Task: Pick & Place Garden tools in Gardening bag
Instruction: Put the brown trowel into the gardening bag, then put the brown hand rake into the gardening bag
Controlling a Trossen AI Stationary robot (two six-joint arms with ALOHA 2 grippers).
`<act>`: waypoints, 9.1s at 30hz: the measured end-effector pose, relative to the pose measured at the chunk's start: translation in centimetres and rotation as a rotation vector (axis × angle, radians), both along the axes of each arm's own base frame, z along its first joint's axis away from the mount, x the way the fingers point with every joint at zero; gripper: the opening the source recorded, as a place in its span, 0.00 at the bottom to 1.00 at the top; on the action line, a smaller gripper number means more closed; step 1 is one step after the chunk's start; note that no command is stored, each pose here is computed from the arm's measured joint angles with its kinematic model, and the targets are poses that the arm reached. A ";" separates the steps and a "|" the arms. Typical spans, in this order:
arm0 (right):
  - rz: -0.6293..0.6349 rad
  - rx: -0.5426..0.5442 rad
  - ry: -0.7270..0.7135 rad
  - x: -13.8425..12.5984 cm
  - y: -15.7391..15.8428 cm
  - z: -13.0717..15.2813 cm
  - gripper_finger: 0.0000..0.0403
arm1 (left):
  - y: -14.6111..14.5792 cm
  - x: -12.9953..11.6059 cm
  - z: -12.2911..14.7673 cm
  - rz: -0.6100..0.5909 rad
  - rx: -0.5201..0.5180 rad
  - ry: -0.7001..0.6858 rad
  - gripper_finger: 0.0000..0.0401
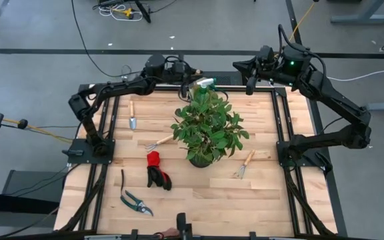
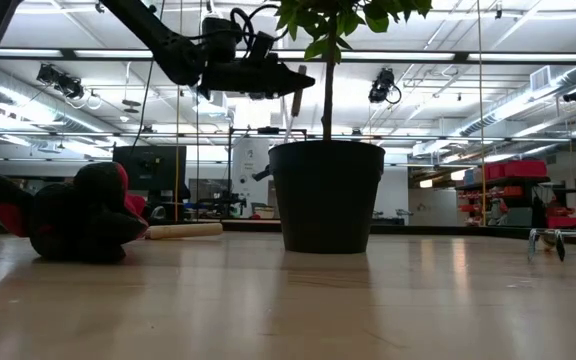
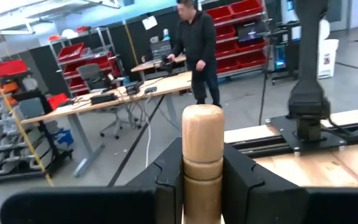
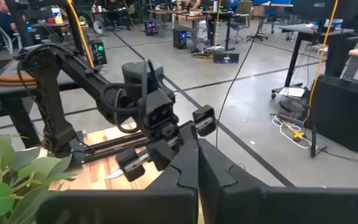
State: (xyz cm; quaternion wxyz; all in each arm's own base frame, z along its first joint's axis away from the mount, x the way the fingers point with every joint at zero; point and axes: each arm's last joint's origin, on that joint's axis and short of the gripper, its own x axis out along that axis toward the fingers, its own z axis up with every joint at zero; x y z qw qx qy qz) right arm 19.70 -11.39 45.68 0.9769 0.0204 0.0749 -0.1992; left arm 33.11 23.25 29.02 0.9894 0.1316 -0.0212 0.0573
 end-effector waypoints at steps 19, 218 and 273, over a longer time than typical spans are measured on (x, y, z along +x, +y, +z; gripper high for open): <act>0.009 0.000 0.002 0.0 0.0 0.0 0.00 | -2.1 3.2 -2.5 -0.016 0.042 -0.008 0.18; 0.101 0.148 0.183 -6.9 4.5 -6.6 0.37 | -16.1 -9.1 -5.4 0.299 -0.652 1.132 0.70; 0.060 0.123 0.182 -6.6 4.2 -6.6 0.37 | -16.8 -4.6 -15.2 0.364 -0.595 1.441 0.39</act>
